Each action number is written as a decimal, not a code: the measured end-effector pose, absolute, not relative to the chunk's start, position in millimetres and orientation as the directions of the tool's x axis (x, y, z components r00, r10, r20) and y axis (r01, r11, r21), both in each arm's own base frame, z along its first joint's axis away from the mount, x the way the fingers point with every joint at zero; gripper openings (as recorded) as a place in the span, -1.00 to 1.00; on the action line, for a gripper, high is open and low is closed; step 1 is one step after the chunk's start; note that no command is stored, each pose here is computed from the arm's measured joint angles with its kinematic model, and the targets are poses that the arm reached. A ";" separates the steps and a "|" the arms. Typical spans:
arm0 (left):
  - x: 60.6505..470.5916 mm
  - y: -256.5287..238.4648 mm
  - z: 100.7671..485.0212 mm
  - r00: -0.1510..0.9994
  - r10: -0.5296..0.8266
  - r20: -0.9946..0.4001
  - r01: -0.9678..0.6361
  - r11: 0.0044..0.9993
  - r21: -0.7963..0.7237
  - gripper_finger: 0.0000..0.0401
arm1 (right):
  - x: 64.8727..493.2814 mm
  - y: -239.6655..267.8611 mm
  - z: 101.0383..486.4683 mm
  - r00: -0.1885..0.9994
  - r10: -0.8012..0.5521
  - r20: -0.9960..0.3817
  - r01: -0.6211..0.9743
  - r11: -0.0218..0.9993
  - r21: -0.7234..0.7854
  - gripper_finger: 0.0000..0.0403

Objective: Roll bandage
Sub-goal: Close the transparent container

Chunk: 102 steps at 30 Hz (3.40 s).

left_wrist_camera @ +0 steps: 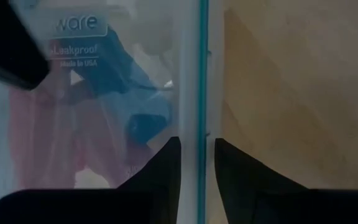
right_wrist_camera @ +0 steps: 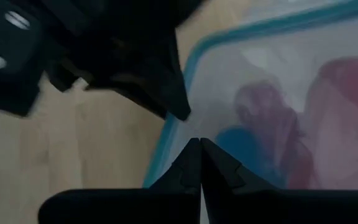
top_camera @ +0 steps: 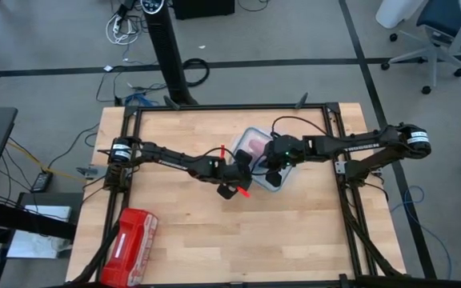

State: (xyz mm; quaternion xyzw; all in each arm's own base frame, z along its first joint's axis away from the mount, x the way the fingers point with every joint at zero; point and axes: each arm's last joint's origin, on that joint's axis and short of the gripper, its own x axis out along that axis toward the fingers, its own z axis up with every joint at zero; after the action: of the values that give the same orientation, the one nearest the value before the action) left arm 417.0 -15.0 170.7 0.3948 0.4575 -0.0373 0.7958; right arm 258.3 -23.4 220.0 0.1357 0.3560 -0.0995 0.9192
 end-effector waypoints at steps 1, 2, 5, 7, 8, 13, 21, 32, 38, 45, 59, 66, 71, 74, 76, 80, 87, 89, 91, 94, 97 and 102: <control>417.7 -14.9 172.8 0.575 0.307 -0.758 0.421 0.684 0.596 -0.54 | 257.2 -24.1 219.4 0.719 -0.089 -0.689 0.286 0.942 0.178 -1.00; 418.5 -15.0 174.9 0.574 0.306 -0.760 0.422 0.684 0.595 -0.54 | 256.6 -24.5 219.7 0.718 -0.091 -0.690 0.290 0.940 0.178 -1.00; 419.4 -15.0 179.0 0.561 0.304 -0.770 0.434 0.683 0.587 -0.54 | 254.9 -26.2 222.1 0.721 -0.110 -0.684 0.304 0.937 0.171 -1.00; 419.9 -15.4 179.7 0.564 0.300 -0.769 0.436 0.683 0.586 -0.54 | 253.7 -29.1 223.8 0.721 -0.147 -0.677 0.332 0.931 0.151 -1.00; 419.7 -15.4 179.5 0.562 0.299 -0.771 0.440 0.682 0.585 -0.54 | 253.0 -30.9 224.6 0.718 -0.175 -0.674 0.353 0.926 0.136 -1.00; 416.9 -15.3 177.6 0.534 0.300 -0.791 0.462 0.680 0.570 -0.53 | 249.7 -42.6 228.1 0.694 -0.307 -0.651 0.447 0.893 0.056 -1.00; 416.8 -15.7 177.9 0.532 0.315 -0.786 0.458 0.674 0.579 -0.53 | 244.3 -62.6 224.0 0.652 -0.327 -0.684 0.501 0.863 0.066 -1.00; 430.3 -11.7 216.0 0.580 0.450 -0.679 0.327 0.635 0.700 -0.53 | 239.1 -61.1 225.2 0.636 -0.310 -0.707 0.497 0.865 0.067 -1.00; 435.8 -10.6 229.4 0.607 0.469 -0.641 0.300 0.612 0.732 -0.53 | 231.4 -60.3 228.4 0.606 -0.343 -0.718 0.523 0.852 0.034 -1.00; 430.5 -18.7 233.4 0.601 0.448 -0.662 0.304 0.638 0.708 -0.53 | 198.1 -73.9 243.6 0.491 -0.491 -0.719 0.653 0.754 -0.070 -1.00; 403.4 -13.9 194.1 0.424 0.416 -0.804 0.298 0.775 0.558 -0.53 | 167.6 -112.3 229.9 0.322 -0.414 -0.851 0.730 0.681 -0.055 -1.00; 400.8 -8.5 174.4 0.466 0.449 -0.763 0.244 0.763 0.598 -0.53 | 169.2 -121.6 211.3 0.281 -0.266 -0.922 0.699 0.715 0.007 -1.00; 403.7 -4.1 172.6 0.506 0.445 -0.739 0.226 0.758 0.611 -0.53 | 172.2 -122.2 206.3 0.293 -0.190 -0.937 0.661 0.748 0.056 -1.00; 406.5 -1.7 174.1 0.533 0.428 -0.729 0.226 0.759 0.611 -0.53 | 173.7 -119.5 205.9 0.317 -0.145 -0.937 0.637 0.764 0.097 -1.00; 409.0 -0.6 175.8 0.558 0.421 -0.715 0.212 0.761 0.613 -0.53 | 175.3 -115.8 205.6 0.334 -0.105 -0.937 0.616 0.777 0.133 -1.00; 409.8 2.3 176.3 0.562 0.424 -0.710 0.201 0.763 0.615 -0.53 | 181.1 -105.5 204.9 0.380 -0.002 -0.925 0.558 0.798 0.228 -1.00; 409.3 2.1 175.8 0.558 0.424 -0.713 0.207 0.761 0.614 -0.53 | 179.7 -95.4 205.6 0.308 -0.035 -0.951 0.590 0.791 0.162 -1.00; 410.0 2.1 176.8 0.563 0.424 -0.709 0.202 0.761 0.616 -0.53 | 173.1 -92.8 207.9 0.268 -0.063 -0.961 0.607 0.786 0.118 -1.00; 410.0 2.1 176.8 0.564 0.422 -0.710 0.203 0.763 0.614 -0.53 | 167.8 -90.9 212.5 0.261 -0.092 -0.961 0.617 0.782 0.093 -1.00; 409.8 2.1 176.6 0.562 0.422 -0.712 0.205 0.762 0.614 -0.53 | 157.2 -87.7 219.5 0.240 -0.127 -0.962 0.637 0.769 0.058 -1.00; 410.2 2.1 176.9 0.565 0.422 -0.709 0.202 0.762 0.615 -0.53 | 148.4 -86.0 224.2 0.215 -0.159 -0.964 0.671 0.741 0.027 -1.00; 413.3 2.1 179.5 0.595 0.425 -0.682 0.172 0.762 0.625 -0.53 | 141.4 -81.5 221.8 0.180 -0.125 -0.976 0.688 0.725 0.034 -1.00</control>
State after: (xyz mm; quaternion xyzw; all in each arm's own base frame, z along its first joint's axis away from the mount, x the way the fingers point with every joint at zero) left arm 413.3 2.1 179.5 0.3367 0.4437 0.0765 0.8270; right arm 141.4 -81.5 221.8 0.2444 0.5762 -0.2790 0.7283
